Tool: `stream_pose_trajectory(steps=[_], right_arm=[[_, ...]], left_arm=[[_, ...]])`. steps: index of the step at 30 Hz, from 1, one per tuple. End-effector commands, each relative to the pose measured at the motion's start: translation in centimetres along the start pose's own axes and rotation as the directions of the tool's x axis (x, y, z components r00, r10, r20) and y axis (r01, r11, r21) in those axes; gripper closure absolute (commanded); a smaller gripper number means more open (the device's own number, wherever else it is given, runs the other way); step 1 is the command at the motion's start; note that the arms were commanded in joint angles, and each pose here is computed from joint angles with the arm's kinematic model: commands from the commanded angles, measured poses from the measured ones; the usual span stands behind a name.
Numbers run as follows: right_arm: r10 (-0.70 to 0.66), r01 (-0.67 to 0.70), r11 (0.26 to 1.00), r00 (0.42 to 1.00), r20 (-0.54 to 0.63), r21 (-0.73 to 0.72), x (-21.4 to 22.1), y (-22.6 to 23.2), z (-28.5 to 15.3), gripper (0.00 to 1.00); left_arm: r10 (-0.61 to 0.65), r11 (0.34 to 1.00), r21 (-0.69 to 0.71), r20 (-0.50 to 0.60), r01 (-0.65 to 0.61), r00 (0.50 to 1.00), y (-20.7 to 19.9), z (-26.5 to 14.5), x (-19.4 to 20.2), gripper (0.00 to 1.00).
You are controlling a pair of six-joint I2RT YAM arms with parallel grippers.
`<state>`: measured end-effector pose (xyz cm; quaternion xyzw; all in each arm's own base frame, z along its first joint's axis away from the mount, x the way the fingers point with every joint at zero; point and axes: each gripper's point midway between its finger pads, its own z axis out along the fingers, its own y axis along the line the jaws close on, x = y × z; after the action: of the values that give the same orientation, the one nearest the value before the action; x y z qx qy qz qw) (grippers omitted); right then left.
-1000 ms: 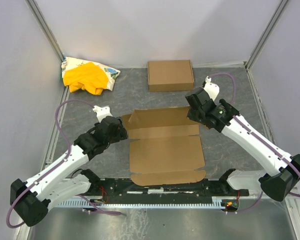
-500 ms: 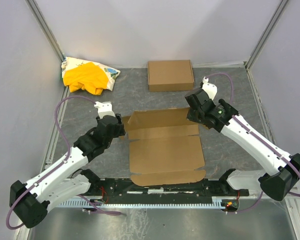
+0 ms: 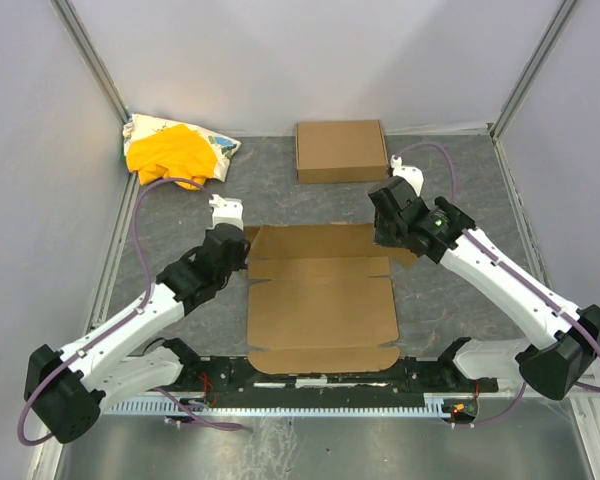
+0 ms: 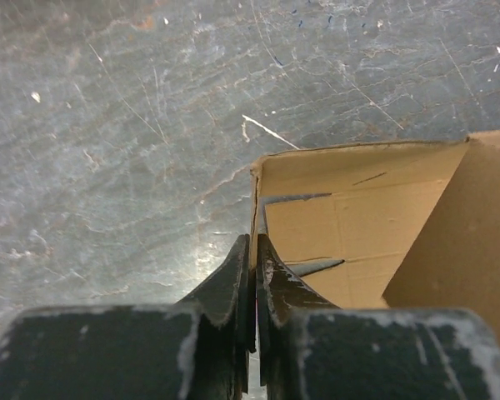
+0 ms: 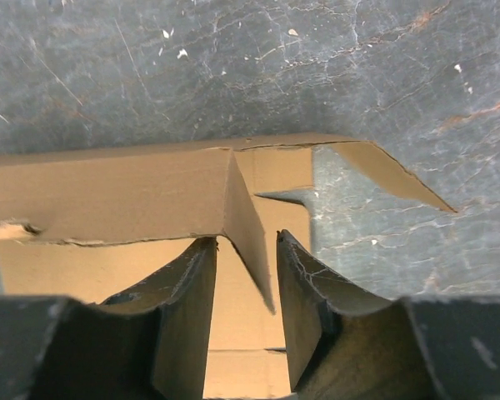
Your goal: Fold the paper box
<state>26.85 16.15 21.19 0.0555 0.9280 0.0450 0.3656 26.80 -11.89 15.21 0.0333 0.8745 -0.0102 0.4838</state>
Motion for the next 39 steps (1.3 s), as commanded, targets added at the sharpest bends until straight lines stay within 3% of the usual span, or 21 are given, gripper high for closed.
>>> stream_pose_trajectory(steps=[1, 4, 7, 10, 14, 21, 29, 39], right_arm=[[-0.156, 0.157, 0.987, 0.988, 0.011, -0.032, -0.9, -0.3, -1.5, 0.56], [-0.242, 0.242, 0.969, 0.970, 0.016, -0.044, -0.4, -1.1, -2.0, 0.54], [-0.295, 0.297, 0.955, 0.954, 0.061, -0.026, -0.6, -2.3, -2.4, 0.52], [-0.347, 0.352, 0.936, 0.920, 0.182, 0.007, -2.1, -3.3, -2.8, 0.51], [-0.374, 0.366, 0.927, 0.876, 0.304, 0.085, -3.9, -5.0, -3.5, 0.40], [-0.533, 0.526, 0.845, 0.821, 0.206, 0.092, -2.9, -5.2, -1.0, 0.37], [-0.372, 0.387, 0.921, 0.909, 0.187, -0.046, -1.1, -6.6, 4.3, 0.38], [-0.333, 0.365, 0.916, 0.923, 0.193, -0.167, -1.1, -4.2, 6.7, 0.41]], left_arm=[[0.168, 0.985, -0.048, 0.129, -0.163, 0.977, 1.3, -0.7, -4.0, 0.91], [0.224, 0.974, -0.078, 0.206, -0.212, 0.953, 1.9, -0.9, -5.2, 0.89], [0.266, 0.962, -0.111, 0.200, -0.248, 0.943, 2.8, -0.7, -5.5, 0.88], [0.267, 0.964, -0.068, 0.182, -0.259, 0.946, 2.6, -0.1, -5.5, 0.89], [0.246, 0.969, -0.016, 0.159, -0.247, 0.956, 2.4, 0.5, -5.2, 0.90], [0.231, 0.972, 0.012, 0.126, -0.234, 0.965, 2.6, 1.4, -4.6, 0.91], [0.194, 0.979, 0.036, 0.114, -0.199, 0.974, 2.9, 1.8, -3.9, 0.91], [0.179, 0.982, 0.043, 0.105, -0.184, 0.978, 2.9, 2.2, -3.4, 0.91]])
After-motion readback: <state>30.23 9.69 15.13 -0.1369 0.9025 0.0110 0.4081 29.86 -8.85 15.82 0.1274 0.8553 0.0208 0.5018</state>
